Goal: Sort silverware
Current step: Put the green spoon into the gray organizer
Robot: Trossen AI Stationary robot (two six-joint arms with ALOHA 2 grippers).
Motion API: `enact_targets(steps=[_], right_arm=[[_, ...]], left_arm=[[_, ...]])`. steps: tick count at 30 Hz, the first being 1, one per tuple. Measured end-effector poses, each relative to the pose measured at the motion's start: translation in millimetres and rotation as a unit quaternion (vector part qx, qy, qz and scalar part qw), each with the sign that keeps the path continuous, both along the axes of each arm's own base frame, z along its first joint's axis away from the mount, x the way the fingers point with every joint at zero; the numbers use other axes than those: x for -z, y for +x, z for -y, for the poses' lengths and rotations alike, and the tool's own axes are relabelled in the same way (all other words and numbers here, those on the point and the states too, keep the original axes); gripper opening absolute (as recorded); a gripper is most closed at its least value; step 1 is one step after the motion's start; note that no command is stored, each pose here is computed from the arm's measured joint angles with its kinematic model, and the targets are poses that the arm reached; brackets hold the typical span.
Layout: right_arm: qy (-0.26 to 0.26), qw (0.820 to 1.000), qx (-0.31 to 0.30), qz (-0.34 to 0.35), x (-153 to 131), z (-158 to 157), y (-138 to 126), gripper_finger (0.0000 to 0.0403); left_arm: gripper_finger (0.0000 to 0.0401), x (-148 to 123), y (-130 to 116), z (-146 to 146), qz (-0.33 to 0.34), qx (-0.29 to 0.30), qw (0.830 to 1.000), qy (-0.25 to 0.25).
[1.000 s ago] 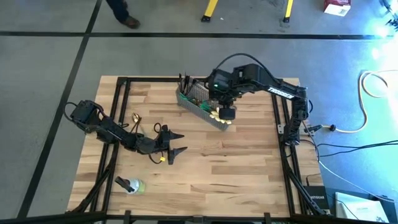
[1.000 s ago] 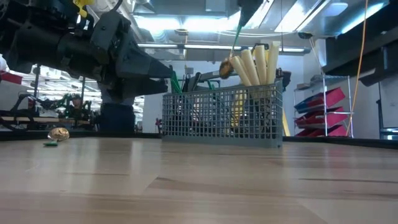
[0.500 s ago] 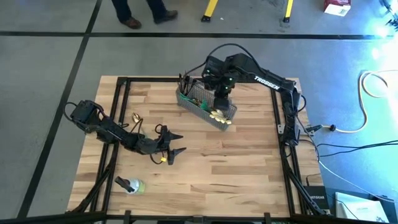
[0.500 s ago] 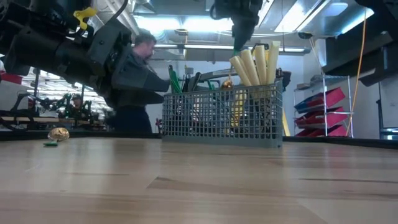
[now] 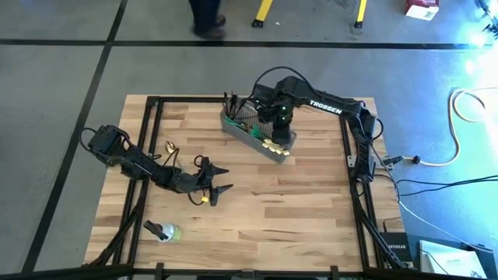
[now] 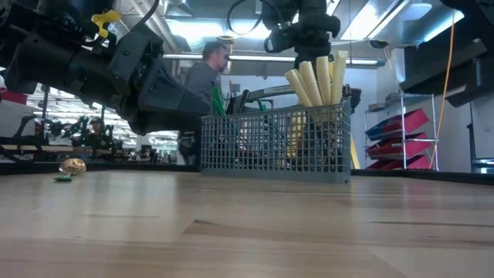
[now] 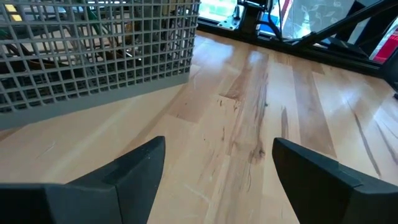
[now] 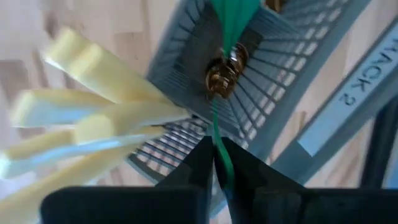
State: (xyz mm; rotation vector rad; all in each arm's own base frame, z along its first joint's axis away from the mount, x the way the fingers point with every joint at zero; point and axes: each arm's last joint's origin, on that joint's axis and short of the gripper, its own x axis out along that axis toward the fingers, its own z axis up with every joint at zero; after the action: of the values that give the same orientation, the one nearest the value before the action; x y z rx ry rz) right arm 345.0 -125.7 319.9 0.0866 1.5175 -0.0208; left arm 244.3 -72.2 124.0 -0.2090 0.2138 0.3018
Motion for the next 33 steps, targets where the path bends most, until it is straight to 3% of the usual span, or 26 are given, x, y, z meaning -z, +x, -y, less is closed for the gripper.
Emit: enact_targets(steps=[7, 13, 20, 23, 25, 29, 33], right_arm=[[-0.014, 1.000, 0.010, 0.021, -12, 1, 1, 0.0087], [0.000, 0.994, 0.028, 0.103, -48, -5, 3, 0.0149], [-0.035, 0.966, -0.014, 0.258, -104, -33, 3, 0.0188], [-0.043, 0.950, -0.039, 0.308, -122, -53, -3, 0.0190], [-0.058, 0.944, -0.051, 0.322, -131, -66, -9, 0.0189], [-0.091, 0.937, -0.066, 0.331, -138, -87, -11, 0.0188], [-0.086, 0.936, -0.090, 0.330, -138, -106, -10, 0.0188]], left_arm=[[0.0282, -1, 1, -4, 0.006, -0.007, 1.000, -0.001], [0.0282, -14, 2, -16, 0.025, -0.034, 0.999, 0.008], [0.0282, -30, -9, -34, 0.009, -0.154, 0.988, 0.029], [0.0282, -35, -22, -42, 0.010, -0.236, 0.971, -0.013], [0.0282, -41, -30, -44, 0.022, -0.262, 0.964, -0.034], [0.0279, -45, -47, -36, 0.027, -0.306, 0.952, -0.021], [0.0276, -39, -62, -28, 0.063, -0.360, 0.931, -0.018]])
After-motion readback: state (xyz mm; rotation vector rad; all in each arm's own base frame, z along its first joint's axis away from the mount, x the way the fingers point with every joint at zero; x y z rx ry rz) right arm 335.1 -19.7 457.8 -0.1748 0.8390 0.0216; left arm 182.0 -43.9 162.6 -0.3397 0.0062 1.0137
